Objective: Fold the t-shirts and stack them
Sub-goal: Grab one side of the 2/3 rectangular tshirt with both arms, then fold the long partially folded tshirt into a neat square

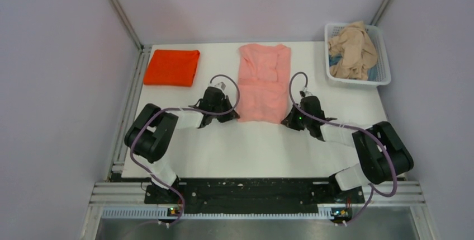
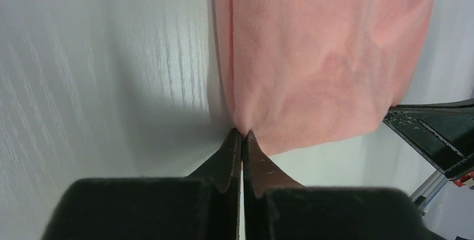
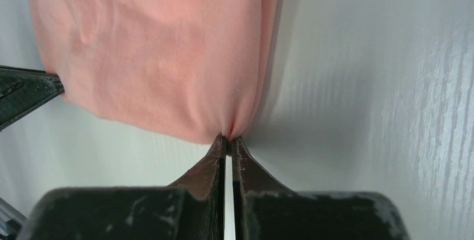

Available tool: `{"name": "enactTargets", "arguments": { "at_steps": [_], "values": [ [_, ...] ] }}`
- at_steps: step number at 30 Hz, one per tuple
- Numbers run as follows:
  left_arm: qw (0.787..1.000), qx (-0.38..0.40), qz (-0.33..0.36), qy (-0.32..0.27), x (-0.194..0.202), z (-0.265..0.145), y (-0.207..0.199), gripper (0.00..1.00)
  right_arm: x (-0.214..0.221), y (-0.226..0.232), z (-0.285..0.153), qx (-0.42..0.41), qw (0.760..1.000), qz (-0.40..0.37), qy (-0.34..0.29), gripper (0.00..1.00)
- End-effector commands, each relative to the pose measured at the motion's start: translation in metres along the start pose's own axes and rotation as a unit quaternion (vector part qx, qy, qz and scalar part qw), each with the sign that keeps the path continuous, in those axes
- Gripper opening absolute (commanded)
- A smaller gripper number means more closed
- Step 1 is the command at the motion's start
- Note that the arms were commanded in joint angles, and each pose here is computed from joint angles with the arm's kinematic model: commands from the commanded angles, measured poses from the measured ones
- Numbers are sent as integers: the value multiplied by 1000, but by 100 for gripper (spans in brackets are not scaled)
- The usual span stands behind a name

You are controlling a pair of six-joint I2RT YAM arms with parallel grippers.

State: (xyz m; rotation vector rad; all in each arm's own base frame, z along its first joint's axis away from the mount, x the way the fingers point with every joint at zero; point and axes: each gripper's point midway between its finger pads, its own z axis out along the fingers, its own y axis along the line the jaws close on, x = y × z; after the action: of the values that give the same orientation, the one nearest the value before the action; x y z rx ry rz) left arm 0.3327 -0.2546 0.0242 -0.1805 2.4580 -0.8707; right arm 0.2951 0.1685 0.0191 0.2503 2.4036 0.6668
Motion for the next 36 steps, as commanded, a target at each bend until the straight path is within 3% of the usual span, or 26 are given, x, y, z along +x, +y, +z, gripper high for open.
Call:
{"name": "enactTargets", "arguments": {
  "at_steps": [1, 10, 16, 21, 30, 36],
  "values": [
    [997, -62, 1, 46, 51, -23, 31, 0, 45, -14, -17, 31, 998, -5, 61, 0],
    [992, -115, 12, 51, 119, -74, 60, 0, 113, -32, -79, 34, 993, 21, 113, 0],
    [997, -52, 42, 46, 140, -99, 22, 0, 113, -13, -108, -16, 995, 20, 93, 0],
    [997, 38, 71, 5, 114, -114, -36, 0, 81, 16, -126, -61, 997, -3, 43, 0],
    [983, 21, 98, -151, 26, -153, -79, 0, -10, 71, -164, -98, 990, -45, -95, 0],
    [970, -10, 108, -219, -30, -169, -99, 0, -67, 91, -176, -75, 981, -52, -171, 0]
  ]
}}
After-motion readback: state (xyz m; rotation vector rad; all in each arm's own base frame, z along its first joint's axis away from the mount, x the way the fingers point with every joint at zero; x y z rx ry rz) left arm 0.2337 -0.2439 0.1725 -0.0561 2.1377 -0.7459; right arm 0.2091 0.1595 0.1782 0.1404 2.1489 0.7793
